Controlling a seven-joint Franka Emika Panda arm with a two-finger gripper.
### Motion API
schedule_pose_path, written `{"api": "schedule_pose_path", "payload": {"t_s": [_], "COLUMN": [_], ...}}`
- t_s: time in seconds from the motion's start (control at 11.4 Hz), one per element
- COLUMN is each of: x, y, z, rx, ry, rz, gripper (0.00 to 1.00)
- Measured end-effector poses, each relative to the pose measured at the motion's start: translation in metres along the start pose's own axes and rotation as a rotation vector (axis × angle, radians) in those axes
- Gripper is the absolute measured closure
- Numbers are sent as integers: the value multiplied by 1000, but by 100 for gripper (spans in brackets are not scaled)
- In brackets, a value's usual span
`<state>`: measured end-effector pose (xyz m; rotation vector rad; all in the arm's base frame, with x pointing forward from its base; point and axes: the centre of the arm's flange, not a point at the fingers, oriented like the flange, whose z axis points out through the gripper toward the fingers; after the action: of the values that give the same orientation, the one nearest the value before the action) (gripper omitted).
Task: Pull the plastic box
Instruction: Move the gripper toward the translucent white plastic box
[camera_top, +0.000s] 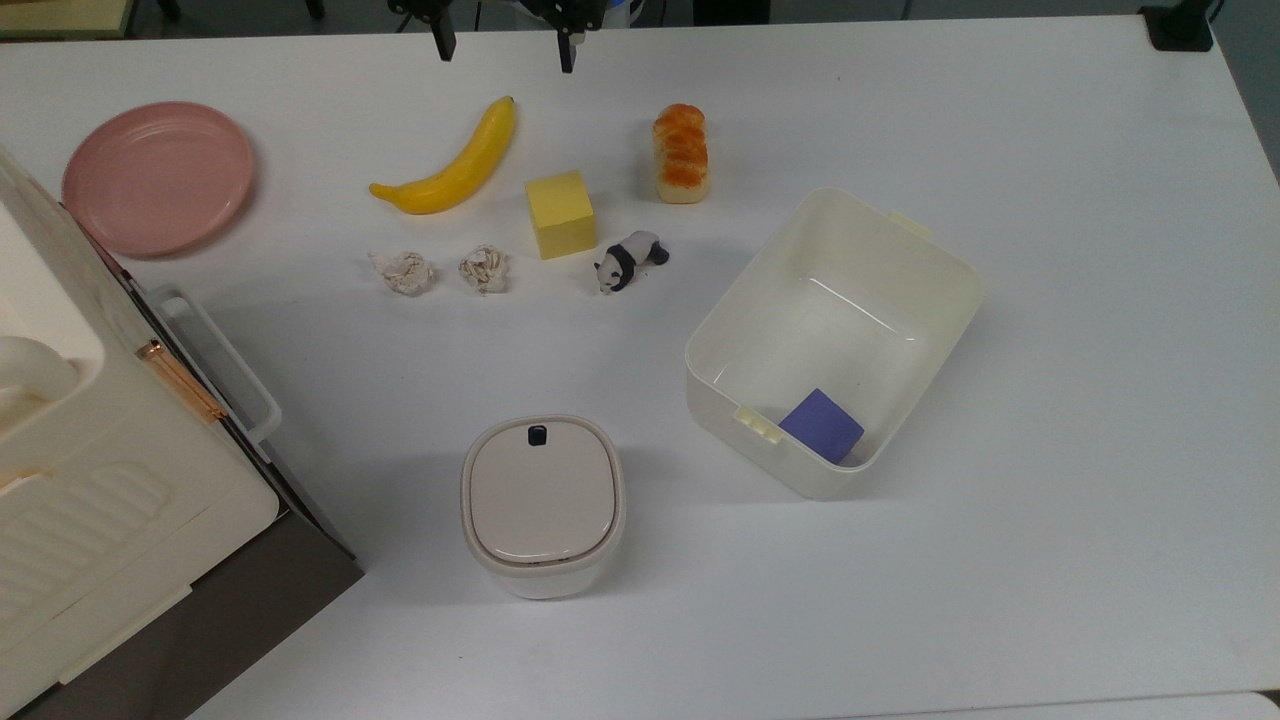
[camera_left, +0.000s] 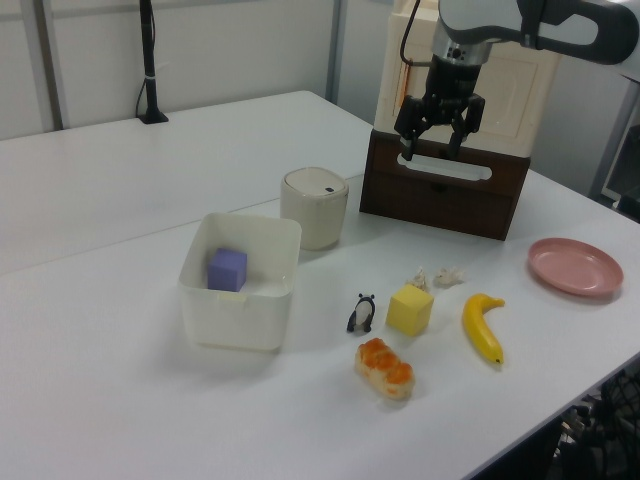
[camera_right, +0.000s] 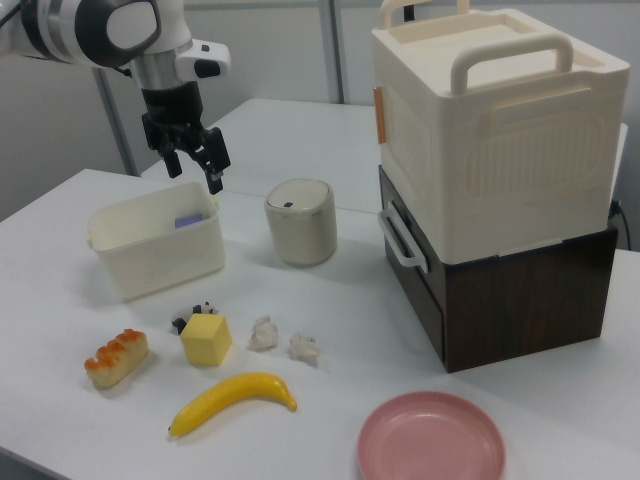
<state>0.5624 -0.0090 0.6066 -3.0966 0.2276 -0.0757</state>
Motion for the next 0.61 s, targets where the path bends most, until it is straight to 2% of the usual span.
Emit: {"api": "schedule_pose_path", "payload": {"t_s": [0.61], "x": [0], "y": [-4], "z": [0], "rx": [1], "ry": [1], "rz": [-6], "gripper": [0]}}
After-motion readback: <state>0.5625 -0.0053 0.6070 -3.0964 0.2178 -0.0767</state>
